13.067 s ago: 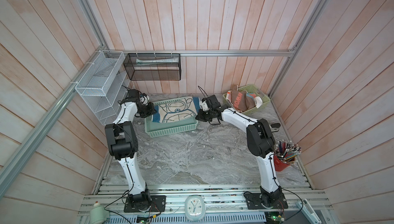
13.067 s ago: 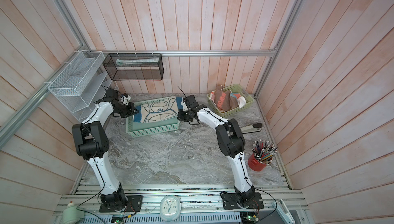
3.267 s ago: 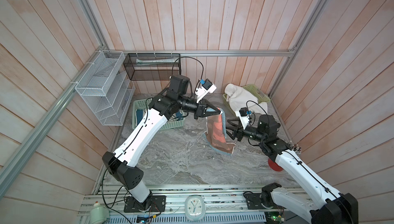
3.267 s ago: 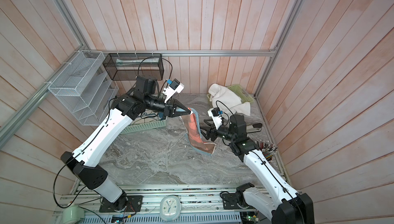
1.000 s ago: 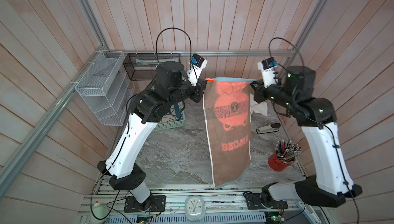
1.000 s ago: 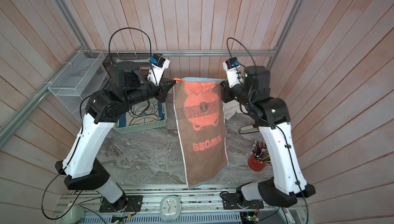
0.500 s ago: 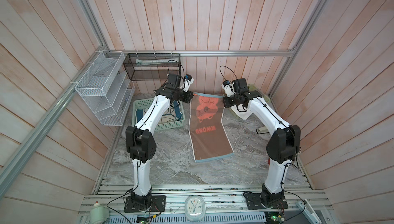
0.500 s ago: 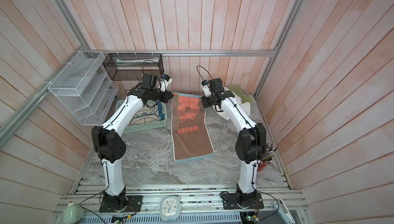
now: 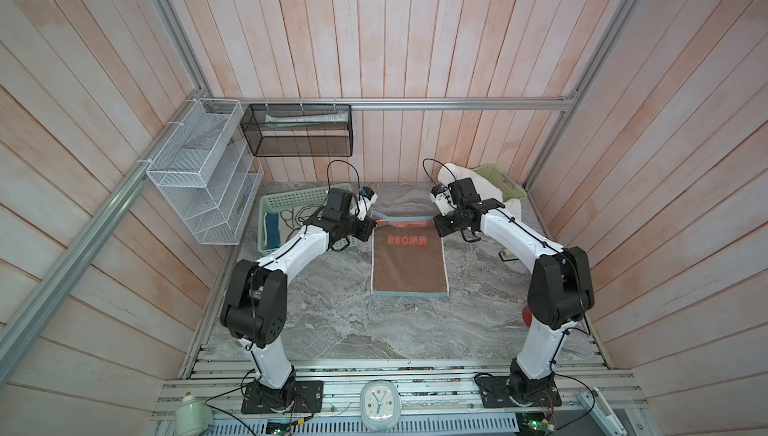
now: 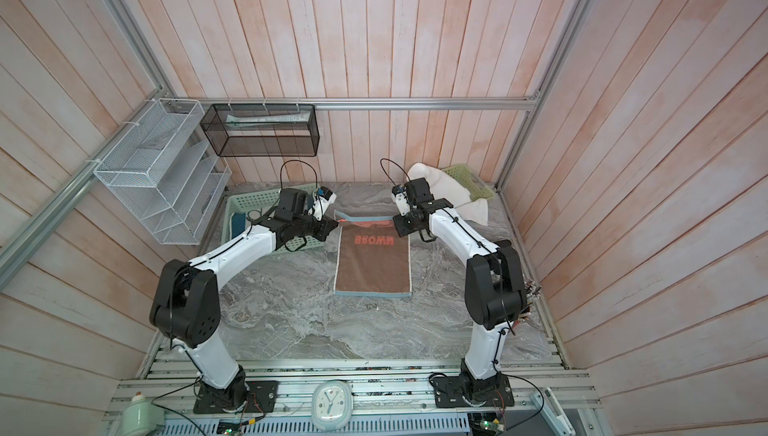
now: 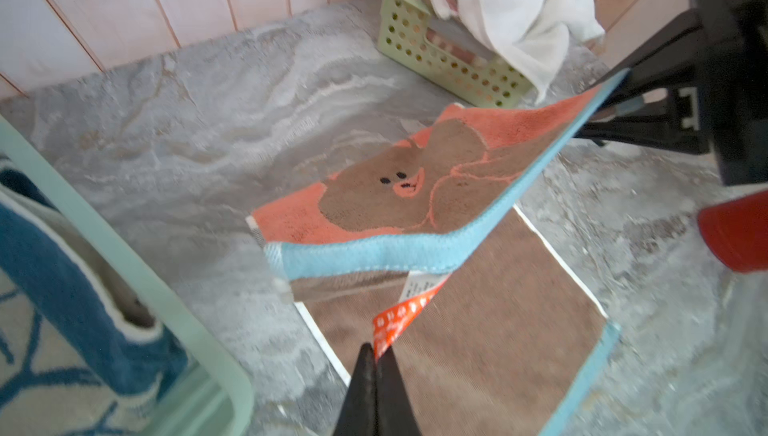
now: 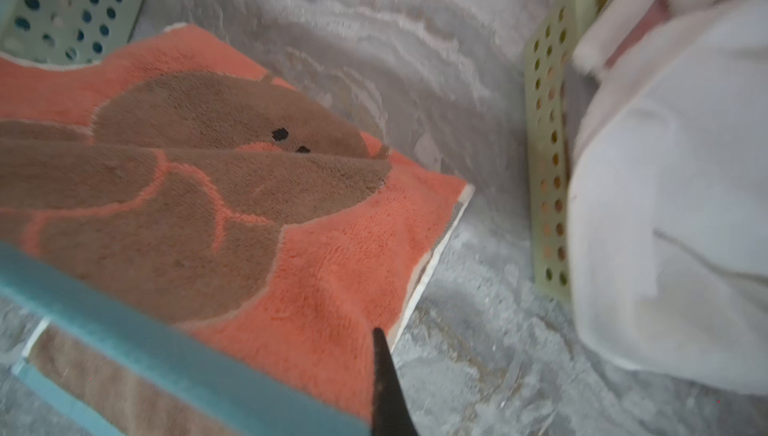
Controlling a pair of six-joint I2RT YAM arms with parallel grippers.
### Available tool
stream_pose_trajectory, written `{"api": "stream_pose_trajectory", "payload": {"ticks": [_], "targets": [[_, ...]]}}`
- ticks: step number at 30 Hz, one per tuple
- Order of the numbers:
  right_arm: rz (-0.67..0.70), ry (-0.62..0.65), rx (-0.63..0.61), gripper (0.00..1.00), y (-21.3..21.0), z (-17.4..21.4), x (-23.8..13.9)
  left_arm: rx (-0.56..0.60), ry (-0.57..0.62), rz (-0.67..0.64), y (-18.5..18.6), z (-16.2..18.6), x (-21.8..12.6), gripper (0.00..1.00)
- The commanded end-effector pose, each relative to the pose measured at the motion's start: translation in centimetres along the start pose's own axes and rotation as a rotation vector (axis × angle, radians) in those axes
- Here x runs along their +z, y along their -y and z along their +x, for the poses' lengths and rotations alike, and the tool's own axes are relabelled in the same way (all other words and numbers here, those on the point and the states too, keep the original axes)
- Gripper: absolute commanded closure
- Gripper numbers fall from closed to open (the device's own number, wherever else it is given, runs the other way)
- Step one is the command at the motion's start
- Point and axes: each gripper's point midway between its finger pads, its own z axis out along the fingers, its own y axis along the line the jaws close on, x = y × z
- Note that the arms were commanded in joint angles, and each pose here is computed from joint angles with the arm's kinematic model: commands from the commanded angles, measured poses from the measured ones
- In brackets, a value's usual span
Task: Fold and stack the towels
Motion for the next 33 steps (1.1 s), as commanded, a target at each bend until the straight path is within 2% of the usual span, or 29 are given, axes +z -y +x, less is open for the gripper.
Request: {"api": "stream_pose_trajectory", "payload": {"ticks": [1,2,5,6,8,14,18,21,27,33], "targets": [[0.041,-0.036,0.081,0.97,0.6,3.7,-0.6,-0.073,0.027,-0.059,-0.5,2.7,-0.6,1.0],[0.015,-0.063,0.1,0.9,-0.2,5.5,-0.4,-0.095,0.012,-0.051,0.2,4.0,-0.6,0.97],[-0.061,-0.116,0.161,0.64,-2.4,9.4,-0.4,-0.172,-0.03,-0.037,1.5,7.6,-0.9,0.78],[-0.089,-0.113,0.18,0.58,-3.1,10.0,-0.9,-0.193,-0.033,-0.04,1.7,8.4,-1.3,0.7],[-0.137,-0.103,0.212,0.51,-4.1,10.9,-1.8,-0.227,-0.036,-0.053,1.9,9.7,-2.2,0.62],[-0.135,-0.044,0.287,0.48,-4.1,11.4,-3.7,-0.349,-0.023,-0.08,2.0,11.0,-3.7,0.58],[-0.12,-0.075,0.395,0.48,-3.4,11.8,-2.8,-0.555,-0.059,-0.088,1.7,11.6,-2.7,0.59],[-0.157,-0.133,0.478,0.48,-4.0,12.8,-1.4,-0.69,-0.076,-0.072,1.8,12.1,-1.7,0.58],[-0.196,-0.194,0.568,0.48,-4.8,14.7,0.7,-0.785,-0.101,-0.045,1.6,13.1,0.4,0.56],[-0.176,-0.209,0.579,0.48,-4.5,15.1,1.7,-0.831,-0.11,0.006,1.8,13.4,2.4,0.55]]}}
